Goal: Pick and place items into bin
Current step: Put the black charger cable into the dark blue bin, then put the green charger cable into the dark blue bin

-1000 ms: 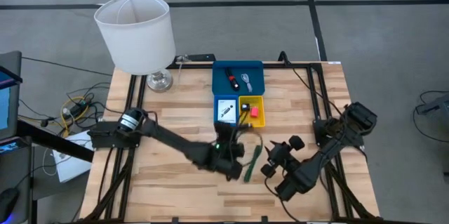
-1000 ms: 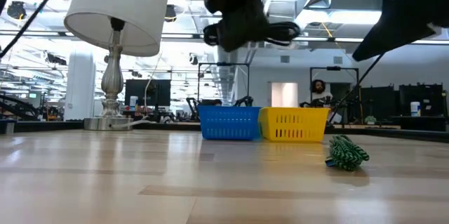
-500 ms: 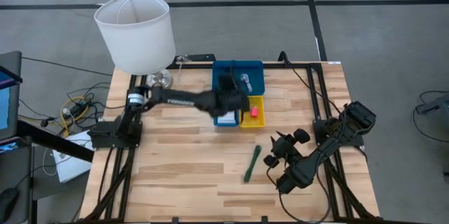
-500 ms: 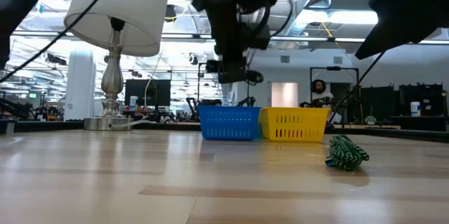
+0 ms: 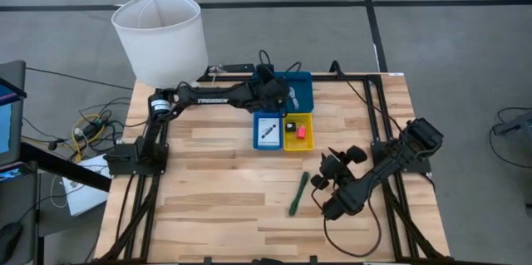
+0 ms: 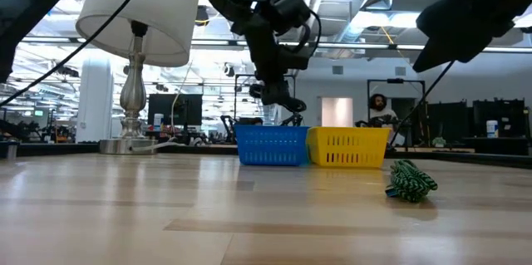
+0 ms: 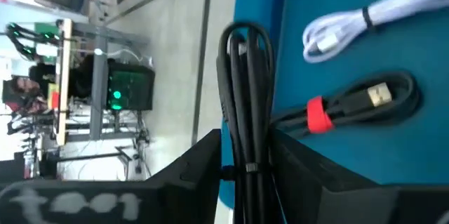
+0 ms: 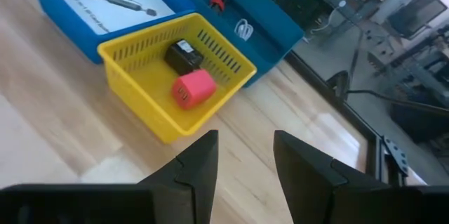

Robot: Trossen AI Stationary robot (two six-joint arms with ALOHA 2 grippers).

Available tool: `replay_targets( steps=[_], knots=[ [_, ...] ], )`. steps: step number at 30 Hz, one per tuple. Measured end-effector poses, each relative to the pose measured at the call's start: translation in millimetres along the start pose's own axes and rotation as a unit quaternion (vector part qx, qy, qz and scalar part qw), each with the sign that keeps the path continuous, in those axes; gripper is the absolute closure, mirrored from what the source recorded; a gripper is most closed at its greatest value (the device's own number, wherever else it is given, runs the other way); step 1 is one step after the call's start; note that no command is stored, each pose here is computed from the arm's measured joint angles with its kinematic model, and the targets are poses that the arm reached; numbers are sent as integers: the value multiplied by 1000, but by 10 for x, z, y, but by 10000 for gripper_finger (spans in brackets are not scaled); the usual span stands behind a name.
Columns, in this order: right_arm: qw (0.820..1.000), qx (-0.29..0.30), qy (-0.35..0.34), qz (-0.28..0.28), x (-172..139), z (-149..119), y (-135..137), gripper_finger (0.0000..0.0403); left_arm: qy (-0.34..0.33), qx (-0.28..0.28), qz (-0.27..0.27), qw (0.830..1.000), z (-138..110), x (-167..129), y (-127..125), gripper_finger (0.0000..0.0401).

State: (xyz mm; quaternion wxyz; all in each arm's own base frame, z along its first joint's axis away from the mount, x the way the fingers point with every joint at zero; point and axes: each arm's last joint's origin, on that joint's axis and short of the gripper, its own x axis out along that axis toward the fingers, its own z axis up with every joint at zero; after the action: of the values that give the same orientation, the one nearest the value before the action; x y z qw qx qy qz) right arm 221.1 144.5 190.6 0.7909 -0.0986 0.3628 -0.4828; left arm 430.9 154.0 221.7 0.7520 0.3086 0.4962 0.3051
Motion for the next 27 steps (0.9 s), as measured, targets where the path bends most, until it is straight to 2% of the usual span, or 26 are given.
replay_targets(
  steps=[10, 18, 21, 27],
  knots=[
    [1000, -5, 4, -12, 38, 24, -21, 270, -40, -20, 45, 998, 125, -43, 53, 275],
    [1000, -5, 4, -12, 38, 24, -21, 270, -25, -29, 73, 997, 130, -58, 60, 258],
    [1000, -4, 3, -10, 31, 20, -17, 270, -15, -31, 74, 997, 139, -104, 1, 257],
    [999, 21, 36, 3, -46, -52, -2, 269, -12, -49, 38, 998, 193, -316, -275, 257]
  ],
)
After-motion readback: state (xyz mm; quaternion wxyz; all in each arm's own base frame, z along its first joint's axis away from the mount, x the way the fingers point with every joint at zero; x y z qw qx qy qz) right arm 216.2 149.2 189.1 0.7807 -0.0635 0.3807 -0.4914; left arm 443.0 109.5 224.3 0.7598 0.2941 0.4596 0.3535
